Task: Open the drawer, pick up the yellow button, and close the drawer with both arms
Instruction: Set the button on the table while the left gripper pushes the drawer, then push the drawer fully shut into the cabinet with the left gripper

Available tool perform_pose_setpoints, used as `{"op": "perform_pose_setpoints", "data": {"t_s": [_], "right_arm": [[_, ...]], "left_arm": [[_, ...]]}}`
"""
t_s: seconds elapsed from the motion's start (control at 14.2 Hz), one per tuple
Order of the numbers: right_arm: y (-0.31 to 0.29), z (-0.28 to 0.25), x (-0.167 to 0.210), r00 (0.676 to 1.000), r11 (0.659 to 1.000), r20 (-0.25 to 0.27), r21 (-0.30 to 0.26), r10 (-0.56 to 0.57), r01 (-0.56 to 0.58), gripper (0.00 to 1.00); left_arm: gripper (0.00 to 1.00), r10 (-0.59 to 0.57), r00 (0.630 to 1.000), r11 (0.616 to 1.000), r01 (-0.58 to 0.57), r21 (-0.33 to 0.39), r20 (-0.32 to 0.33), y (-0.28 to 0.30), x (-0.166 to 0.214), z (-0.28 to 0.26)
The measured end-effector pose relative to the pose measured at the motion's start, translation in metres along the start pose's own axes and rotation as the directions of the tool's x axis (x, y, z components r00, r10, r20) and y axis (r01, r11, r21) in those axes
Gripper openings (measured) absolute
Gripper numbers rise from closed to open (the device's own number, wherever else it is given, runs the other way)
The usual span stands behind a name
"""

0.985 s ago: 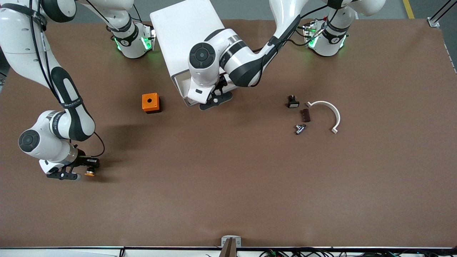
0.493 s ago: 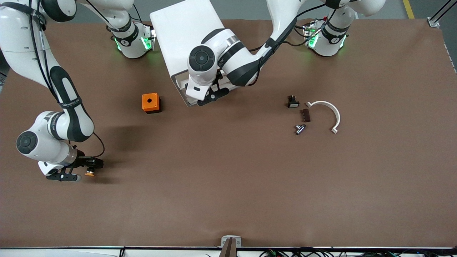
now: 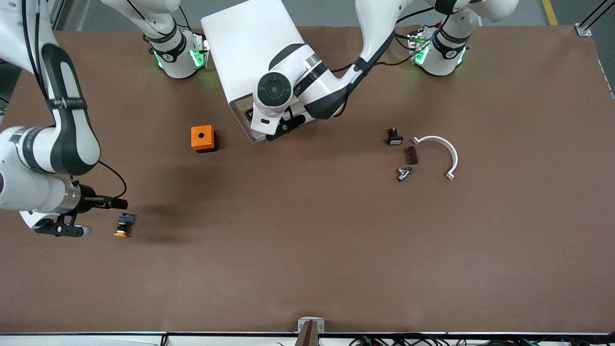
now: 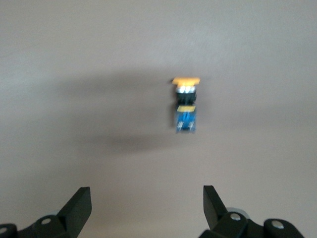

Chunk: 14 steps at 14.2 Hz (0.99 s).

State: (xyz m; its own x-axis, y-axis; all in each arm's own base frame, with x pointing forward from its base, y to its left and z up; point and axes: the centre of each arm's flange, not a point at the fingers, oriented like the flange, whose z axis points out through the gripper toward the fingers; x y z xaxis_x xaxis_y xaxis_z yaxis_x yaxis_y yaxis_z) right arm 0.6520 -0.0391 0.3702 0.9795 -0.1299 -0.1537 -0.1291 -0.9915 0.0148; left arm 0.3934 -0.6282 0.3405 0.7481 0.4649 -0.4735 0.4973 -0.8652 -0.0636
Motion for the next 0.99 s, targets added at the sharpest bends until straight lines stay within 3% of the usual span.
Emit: {"op": "perform_pose_setpoints", "data": {"t_s": [0.28,0.7,0.99], "right_arm": [[-0.047,-0.075,-0.045,1.000,1.000,0.003,-0.024,0.014,-0.014,1.00],[-0.080,-0.152,-0.091,0.999,0.999,-0.040,-0.034,-0.023,0.021,1.00],[-0.091,-0.180,-0.099,0.998,0.999,-0.057,-0.035,-0.042,0.040,1.00]], "left_arm": [[1.00,-0.007,1.000,1.000,0.007,0.000,0.009,0.000,0.003,0.001],[1.00,-0.037,0.999,0.999,0.037,-0.035,0.002,0.002,0.019,-0.017],[1.00,-0.068,0.993,0.991,0.057,-0.117,-0.092,-0.007,0.049,-0.082]]}}
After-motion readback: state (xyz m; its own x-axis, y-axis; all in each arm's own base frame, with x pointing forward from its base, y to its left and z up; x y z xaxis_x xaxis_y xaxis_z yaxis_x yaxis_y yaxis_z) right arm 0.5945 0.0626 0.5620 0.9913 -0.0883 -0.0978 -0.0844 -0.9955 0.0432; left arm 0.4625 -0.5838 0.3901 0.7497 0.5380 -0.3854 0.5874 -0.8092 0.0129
